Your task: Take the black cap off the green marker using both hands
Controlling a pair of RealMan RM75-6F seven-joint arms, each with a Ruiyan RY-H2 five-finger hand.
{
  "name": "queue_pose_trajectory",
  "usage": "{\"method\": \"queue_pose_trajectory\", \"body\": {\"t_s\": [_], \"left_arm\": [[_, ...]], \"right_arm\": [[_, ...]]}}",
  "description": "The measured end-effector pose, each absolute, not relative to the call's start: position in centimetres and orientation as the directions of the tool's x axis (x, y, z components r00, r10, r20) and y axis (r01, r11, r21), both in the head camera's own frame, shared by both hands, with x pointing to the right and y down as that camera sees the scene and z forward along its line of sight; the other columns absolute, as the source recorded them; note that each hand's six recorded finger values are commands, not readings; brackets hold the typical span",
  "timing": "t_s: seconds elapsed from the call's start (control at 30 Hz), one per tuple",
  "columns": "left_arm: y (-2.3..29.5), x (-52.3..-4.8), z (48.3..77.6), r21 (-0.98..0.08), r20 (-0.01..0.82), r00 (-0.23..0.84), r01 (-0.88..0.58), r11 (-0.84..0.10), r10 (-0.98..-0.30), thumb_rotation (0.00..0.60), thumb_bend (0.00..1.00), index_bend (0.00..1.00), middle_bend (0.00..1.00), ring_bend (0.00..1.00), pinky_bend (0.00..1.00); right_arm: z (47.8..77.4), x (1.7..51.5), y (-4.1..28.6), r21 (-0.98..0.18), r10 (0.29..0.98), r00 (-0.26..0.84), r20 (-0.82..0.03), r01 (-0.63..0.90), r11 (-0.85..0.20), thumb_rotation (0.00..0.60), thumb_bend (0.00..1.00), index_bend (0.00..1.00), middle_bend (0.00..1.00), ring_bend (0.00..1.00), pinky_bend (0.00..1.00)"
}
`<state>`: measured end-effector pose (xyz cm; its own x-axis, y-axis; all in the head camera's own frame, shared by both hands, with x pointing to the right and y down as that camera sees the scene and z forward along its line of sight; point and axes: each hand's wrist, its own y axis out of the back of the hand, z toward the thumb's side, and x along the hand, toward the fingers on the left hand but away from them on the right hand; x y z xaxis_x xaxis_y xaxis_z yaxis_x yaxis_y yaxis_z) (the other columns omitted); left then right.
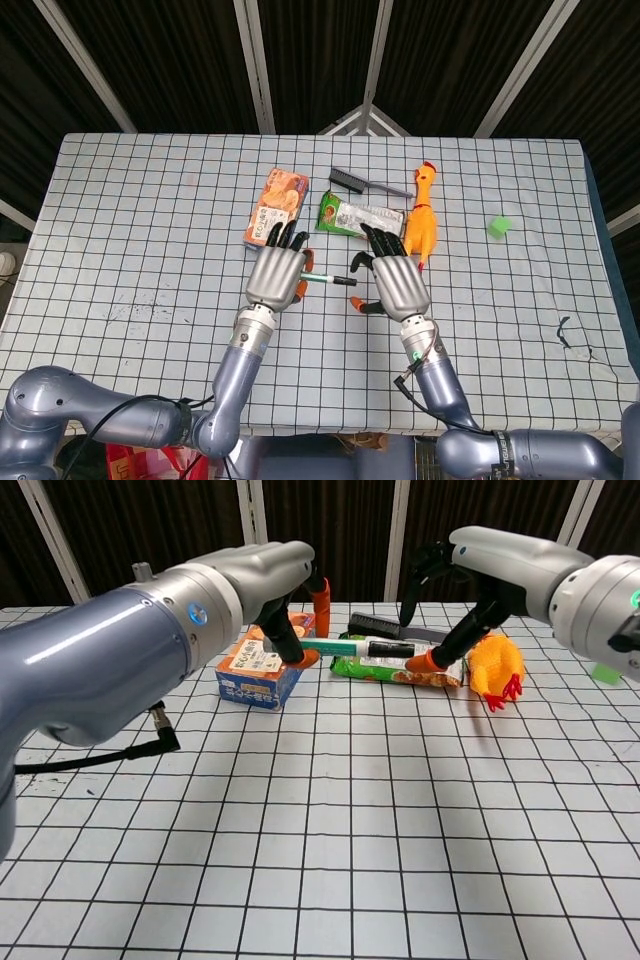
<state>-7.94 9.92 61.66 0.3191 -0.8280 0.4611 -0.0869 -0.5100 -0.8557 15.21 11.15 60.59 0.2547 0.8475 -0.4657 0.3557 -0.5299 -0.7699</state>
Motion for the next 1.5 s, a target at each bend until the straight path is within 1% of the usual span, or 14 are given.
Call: {"method": "queue_pose_trajectory", "body": {"t_s": [0.5, 0.67, 1.13, 1.5], "left_arm": [[10.2, -6.9, 61.5, -0.857, 0.442, 0.338, -0.115, -0.503, -0.831, 0.6, 0.54, 0.6, 0.18, 0.0, 0.0], [10.2, -6.7, 61.2, -0.861, 0.428, 0.342, -0.128, -0.492, -0.837, 0.6, 0.55, 0.61, 0.19, 0.0, 0.0], [10.1, -7.2, 61.3, -0.857, 0.436, 0.326, -0.135, -0.498, -0.839, 0.6, 0.55, 0.61, 0.2, 0.0, 0.0], [10.3, -7.2, 61.2, -0.855, 0.434, 0.332, -0.14, -0.499, -0.838, 0.6, 0.55, 0.61, 0.21, 0.0, 0.0]], "right_arm": [[60.6, 14.4, 11.0, -0.771, 0.855, 0.242, -0.458, 0.37, -0.518, 0.6, 0.21, 0.5, 0.0, 0.0, 0.07], [61.0, 14.6, 11.0, -0.77, 0.856, 0.229, -0.463, 0.375, -0.516, 0.6, 0.21, 0.51, 0.0, 0.0, 0.07], [61.4, 15.1, 11.1, -0.768, 0.857, 0.217, -0.468, 0.381, -0.515, 0.6, 0.21, 0.52, 0.0, 0.0, 0.07], [61.4, 15.0, 10.9, -0.771, 0.861, 0.214, -0.462, 0.383, -0.509, 0.6, 0.22, 0.59, 0.02, 0.01, 0.07]]}}
